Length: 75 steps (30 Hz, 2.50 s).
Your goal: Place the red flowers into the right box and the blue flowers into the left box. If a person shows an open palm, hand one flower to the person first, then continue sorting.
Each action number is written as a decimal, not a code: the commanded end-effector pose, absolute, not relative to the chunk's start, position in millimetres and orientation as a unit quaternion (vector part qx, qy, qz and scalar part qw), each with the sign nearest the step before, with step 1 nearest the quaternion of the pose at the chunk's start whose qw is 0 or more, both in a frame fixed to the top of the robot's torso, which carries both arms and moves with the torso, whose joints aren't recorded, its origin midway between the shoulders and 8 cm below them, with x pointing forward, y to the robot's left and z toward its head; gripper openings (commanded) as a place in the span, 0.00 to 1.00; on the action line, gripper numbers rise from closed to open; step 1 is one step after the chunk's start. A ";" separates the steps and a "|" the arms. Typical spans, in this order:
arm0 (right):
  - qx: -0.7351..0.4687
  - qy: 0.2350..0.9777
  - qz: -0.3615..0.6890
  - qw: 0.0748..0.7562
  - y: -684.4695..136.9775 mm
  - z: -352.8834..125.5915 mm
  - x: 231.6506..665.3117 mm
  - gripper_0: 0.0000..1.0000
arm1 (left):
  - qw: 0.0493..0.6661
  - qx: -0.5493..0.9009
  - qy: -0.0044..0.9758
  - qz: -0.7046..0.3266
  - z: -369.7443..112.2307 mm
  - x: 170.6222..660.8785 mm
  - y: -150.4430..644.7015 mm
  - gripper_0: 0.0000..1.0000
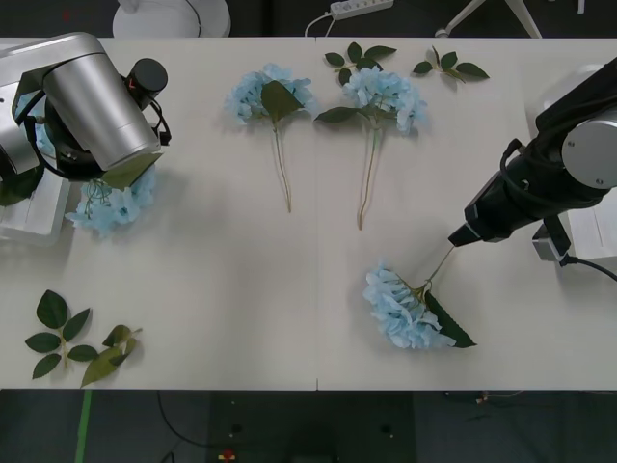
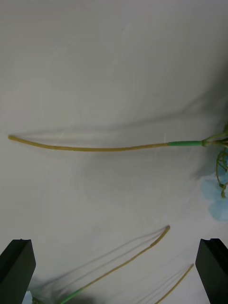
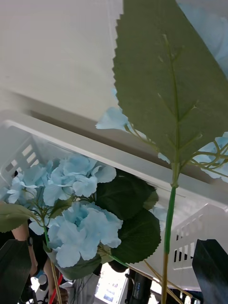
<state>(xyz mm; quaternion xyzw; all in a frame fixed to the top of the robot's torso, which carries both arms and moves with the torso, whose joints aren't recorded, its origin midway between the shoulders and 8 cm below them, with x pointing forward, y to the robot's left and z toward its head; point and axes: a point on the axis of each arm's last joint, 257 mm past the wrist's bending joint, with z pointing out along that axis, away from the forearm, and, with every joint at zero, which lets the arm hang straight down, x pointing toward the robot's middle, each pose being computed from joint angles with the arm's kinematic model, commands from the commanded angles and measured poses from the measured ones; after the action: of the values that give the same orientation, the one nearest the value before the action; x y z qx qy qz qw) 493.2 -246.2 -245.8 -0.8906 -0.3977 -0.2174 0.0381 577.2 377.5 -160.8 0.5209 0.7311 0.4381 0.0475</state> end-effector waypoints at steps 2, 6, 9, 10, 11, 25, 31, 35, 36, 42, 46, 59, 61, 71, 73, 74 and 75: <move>-0.891 -0.389 -0.231 0.030 -263.8 -245.1 496.0 1.00 | 0.013 0.562 0.683 0.467 -130.5 594.8 380.4 1.00; -0.891 -0.386 -0.238 0.013 -270.2 -262.4 497.7 1.00 | -0.021 0.580 0.679 0.451 -138.8 591.0 394.9 1.00; -0.892 -0.386 -0.233 0.002 -272.5 -270.3 498.8 1.00 | -0.030 0.593 0.670 0.445 -146.3 592.7 396.9 1.00; -0.893 -0.385 -0.231 0.002 -272.5 -271.9 498.8 1.00 | -0.035 0.599 0.667 0.442 -150.7 592.4 398.7 1.00; -0.895 -0.383 -0.230 0.000 -274.2 -271.9 500.1 1.00 | -0.039 0.605 0.664 0.437 -155.3 592.0 398.8 1.00; -0.911 -0.355 -0.210 0.010 -261.3 -293.7 505.7 1.00 | -0.081 0.625 0.661 0.407 -194.3 583.4 397.3 1.00; -0.912 -0.355 -0.203 0.002 -255.9 -306.2 502.0 1.00 | -0.109 0.617 0.655 0.423 -195.4 581.9 410.3 1.00; -0.914 -0.353 -0.200 -0.002 -253.0 -311.5 499.7 1.00 | -0.116 0.611 0.657 0.426 -192.0 581.2 418.1 0.91; -0.914 -0.353 -0.200 -0.004 -251.7 -312.7 500.0 1.00 | -0.118 0.610 0.657 0.426 -192.1 580.5 419.7 0.85; -0.915 -0.351 -0.197 -0.006 -244.6 -316.6 499.3 1.00 | -0.122 0.609 0.659 0.424 -193.2 578.7 422.5 0.29; -0.918 -0.344 -0.199 0.002 -236.8 -313.3 500.6 1.00 | -0.123 0.607 0.662 0.422 -193.2 577.9 424.4 0.00; -0.927 -0.322 -0.193 -0.017 -234.9 -315.8 501.1 1.00 | -0.097 0.581 0.691 0.418 -181.4 582.3 430.4 0.00; -0.926 -0.325 -0.194 -0.023 -233.4 -319.5 496.7 1.00 | -0.058 0.554 0.723 0.409 -167.4 588.7 426.9 0.00; -0.922 -0.323 -0.207 -0.048 -228.2 -324.5 478.0 1.00 | 0.138 0.341 0.861 0.351 -64.8 591.6 448.7 0.00; -0.924 -0.321 -0.202 -0.048 -229.5 -324.4 476.3 1.00 | 0.159 0.298 0.874 0.349 -45.6 582.1 463.1 0.00; -0.925 -0.320 -0.197 -0.048 -231.4 -325.2 474.6 1.00 | 0.173 0.269 0.880 0.352 -31.8 574.0 473.8 0.00; -0.926 -0.317 -0.198 -0.047 -231.8 -324.2 475.2 1.00 | 0.184 0.239 0.885 0.355 -19.9 563.9 487.5 0.00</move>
<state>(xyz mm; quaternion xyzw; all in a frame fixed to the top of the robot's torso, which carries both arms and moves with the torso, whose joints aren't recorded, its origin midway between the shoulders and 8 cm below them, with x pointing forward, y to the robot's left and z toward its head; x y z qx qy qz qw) 473.6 -239.4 -333.2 -0.9298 -0.3126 -0.1875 -0.0514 586.3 435.3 -78.3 0.3247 0.8743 0.3326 0.1401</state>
